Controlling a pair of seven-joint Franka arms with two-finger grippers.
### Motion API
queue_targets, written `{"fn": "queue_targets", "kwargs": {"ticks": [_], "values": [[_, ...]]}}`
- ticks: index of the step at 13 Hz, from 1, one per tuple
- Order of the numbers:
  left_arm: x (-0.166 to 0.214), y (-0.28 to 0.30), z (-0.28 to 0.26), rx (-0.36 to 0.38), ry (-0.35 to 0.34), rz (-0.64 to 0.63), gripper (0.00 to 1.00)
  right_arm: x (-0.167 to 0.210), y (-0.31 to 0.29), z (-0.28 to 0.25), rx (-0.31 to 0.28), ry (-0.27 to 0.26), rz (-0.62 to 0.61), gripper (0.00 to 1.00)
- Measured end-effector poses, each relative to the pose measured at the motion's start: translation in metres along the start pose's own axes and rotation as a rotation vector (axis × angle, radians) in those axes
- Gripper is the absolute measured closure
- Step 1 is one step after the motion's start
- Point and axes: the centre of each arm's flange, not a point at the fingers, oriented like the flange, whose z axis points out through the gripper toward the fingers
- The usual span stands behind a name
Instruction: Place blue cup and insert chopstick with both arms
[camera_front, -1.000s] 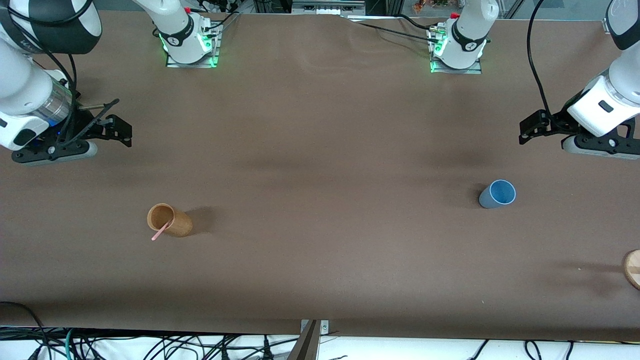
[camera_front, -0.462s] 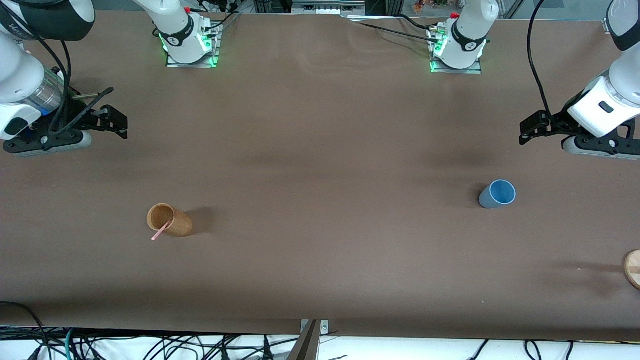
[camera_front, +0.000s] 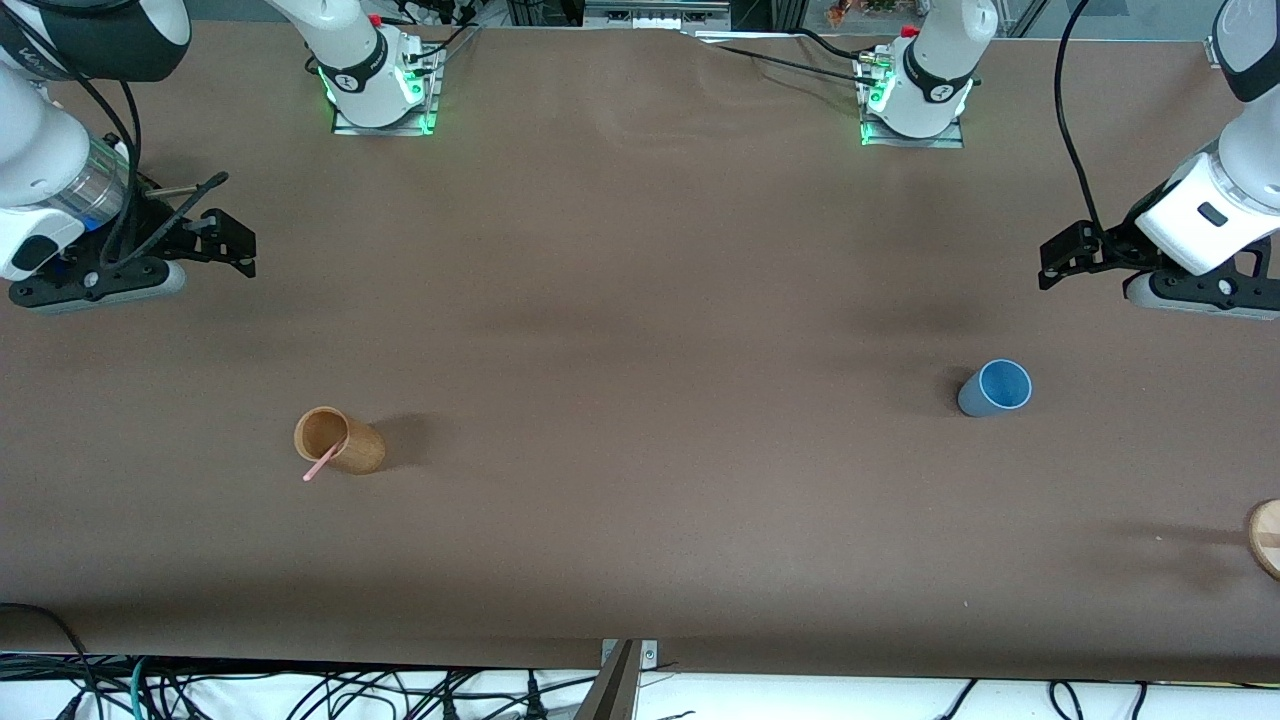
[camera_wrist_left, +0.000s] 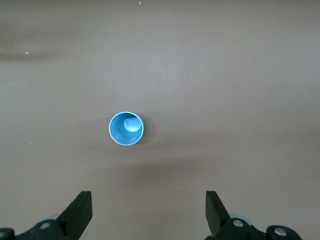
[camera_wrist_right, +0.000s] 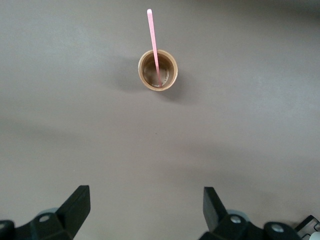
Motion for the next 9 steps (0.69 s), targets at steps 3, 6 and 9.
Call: {"fn": "queue_targets", "kwargs": {"ticks": [3, 6, 9], "values": [[0.0, 0.0, 0.0, 0.0, 0.0, 0.0, 0.0, 0.001, 0.0, 0.001, 0.0, 0.0, -0.002, 0.0], [0.001, 0.0, 0.002, 0.0, -0.004, 0.0, 0.0, 0.015, 0.0, 0.022, -0.003, 0.032, -0.014, 0.0], [0.007, -0.009, 0.02, -0.004, -0.041, -0.014, 0.0, 0.051, 0.002, 0.08, -0.009, 0.083, -0.038, 0.0]]}}
